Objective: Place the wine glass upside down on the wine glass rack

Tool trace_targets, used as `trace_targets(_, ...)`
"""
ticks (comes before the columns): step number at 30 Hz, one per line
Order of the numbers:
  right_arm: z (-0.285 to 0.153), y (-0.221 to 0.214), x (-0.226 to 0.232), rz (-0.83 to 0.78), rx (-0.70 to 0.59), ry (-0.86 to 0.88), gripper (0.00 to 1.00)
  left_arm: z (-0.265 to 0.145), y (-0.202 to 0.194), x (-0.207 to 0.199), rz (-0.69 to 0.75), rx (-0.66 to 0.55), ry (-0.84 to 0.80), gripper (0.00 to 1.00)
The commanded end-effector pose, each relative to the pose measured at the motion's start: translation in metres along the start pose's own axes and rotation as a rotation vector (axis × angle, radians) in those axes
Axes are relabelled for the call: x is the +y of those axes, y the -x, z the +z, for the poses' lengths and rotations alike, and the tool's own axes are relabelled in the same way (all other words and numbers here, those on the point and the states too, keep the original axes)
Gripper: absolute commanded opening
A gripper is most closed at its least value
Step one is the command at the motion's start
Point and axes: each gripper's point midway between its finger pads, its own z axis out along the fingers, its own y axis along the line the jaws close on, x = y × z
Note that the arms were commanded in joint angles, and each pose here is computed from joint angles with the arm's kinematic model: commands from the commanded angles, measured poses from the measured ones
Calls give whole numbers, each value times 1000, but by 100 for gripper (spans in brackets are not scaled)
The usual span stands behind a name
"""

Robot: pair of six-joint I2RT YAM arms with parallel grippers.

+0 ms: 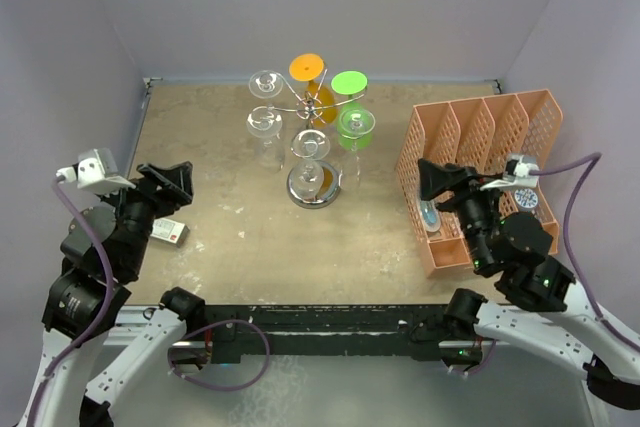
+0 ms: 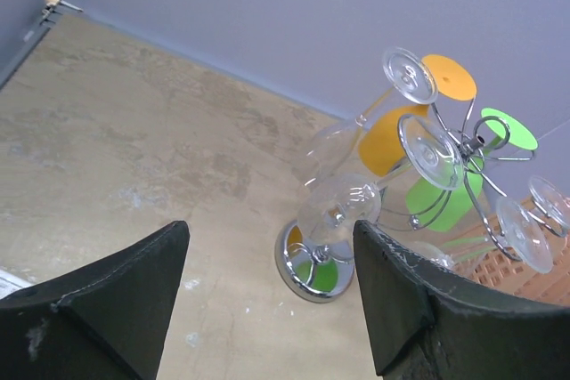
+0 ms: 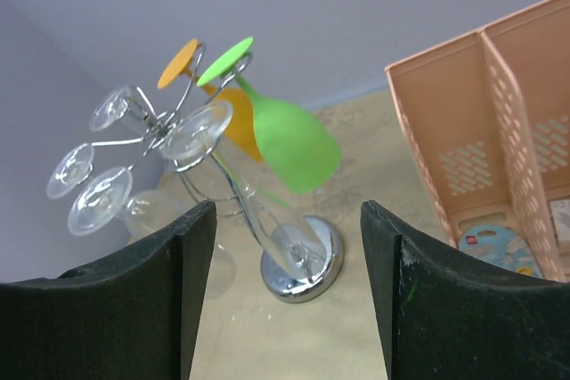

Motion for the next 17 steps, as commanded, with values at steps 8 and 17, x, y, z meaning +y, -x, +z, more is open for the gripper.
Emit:
trace_targets(8, -23, 82, -22, 45, -153, -101, 68, -35, 65, 13, 111, -116, 80, 72)
trace_targets(17, -31, 92, -26, 96, -179, -90, 69, -41, 67, 11, 143, -88, 75, 73)
